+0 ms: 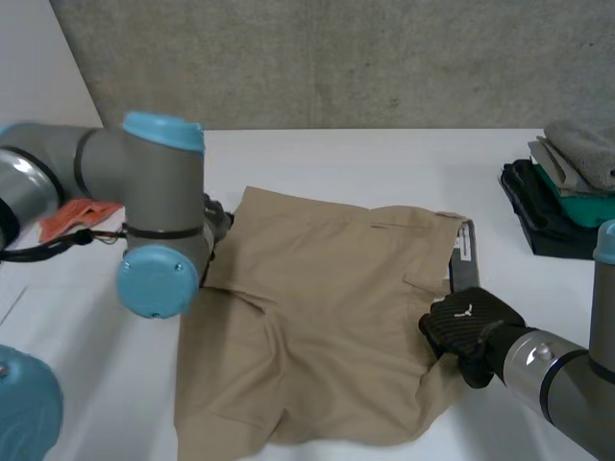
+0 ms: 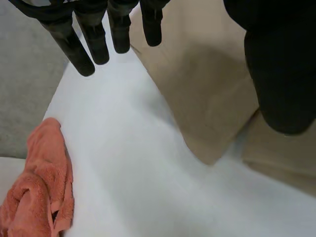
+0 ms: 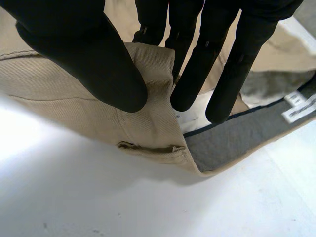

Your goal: Fold the laundry.

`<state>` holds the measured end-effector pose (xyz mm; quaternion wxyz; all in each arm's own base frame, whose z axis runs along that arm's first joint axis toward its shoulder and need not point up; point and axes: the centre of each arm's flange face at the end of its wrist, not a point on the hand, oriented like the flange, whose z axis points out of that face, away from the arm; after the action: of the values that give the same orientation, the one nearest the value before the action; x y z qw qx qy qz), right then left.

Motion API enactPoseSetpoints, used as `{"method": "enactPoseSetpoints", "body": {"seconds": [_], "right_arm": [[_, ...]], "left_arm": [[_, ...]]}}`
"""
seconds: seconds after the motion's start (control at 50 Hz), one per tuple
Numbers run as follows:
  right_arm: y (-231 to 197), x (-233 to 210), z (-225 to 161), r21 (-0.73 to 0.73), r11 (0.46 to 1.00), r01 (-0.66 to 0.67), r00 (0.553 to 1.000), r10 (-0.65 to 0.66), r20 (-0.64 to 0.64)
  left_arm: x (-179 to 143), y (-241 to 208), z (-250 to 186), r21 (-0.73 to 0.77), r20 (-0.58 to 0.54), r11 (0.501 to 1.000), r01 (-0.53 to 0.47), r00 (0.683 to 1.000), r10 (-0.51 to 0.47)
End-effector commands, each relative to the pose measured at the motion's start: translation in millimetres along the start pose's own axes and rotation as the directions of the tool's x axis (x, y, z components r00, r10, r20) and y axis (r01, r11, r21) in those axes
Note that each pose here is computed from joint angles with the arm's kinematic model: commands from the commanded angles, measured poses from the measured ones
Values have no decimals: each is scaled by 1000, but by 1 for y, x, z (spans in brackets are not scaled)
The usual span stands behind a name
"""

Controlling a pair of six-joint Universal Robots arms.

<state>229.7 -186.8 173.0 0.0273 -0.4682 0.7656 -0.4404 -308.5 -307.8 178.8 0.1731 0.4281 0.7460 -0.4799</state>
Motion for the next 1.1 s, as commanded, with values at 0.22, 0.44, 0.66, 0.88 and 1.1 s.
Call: {"method": "enactPoseSetpoints", "body": {"seconds": [0.22, 0.44, 0.66, 0.88, 1.1], "right_arm": [[-9, 47, 12, 164, 923, -347, 920, 369, -129], [0, 65, 16, 199, 839, -506, 813, 541, -215], [-5, 58, 5, 155, 882, -445, 860, 469, -202], [34, 24, -45, -255, 956, 144, 953, -65, 297], [9, 73, 6, -79, 974, -212, 977, 212, -13]], "left_arm": [[-18, 16, -120, 64, -262, 967, 245, 939, -221], [30, 63, -167, -44, -435, 985, 168, 884, -170], [59, 71, -116, -63, -356, 987, 145, 921, -158], [62, 91, -172, -128, -579, 987, -95, 816, 3], [35, 38, -116, 23, -346, 999, 26, 938, -16]]}}
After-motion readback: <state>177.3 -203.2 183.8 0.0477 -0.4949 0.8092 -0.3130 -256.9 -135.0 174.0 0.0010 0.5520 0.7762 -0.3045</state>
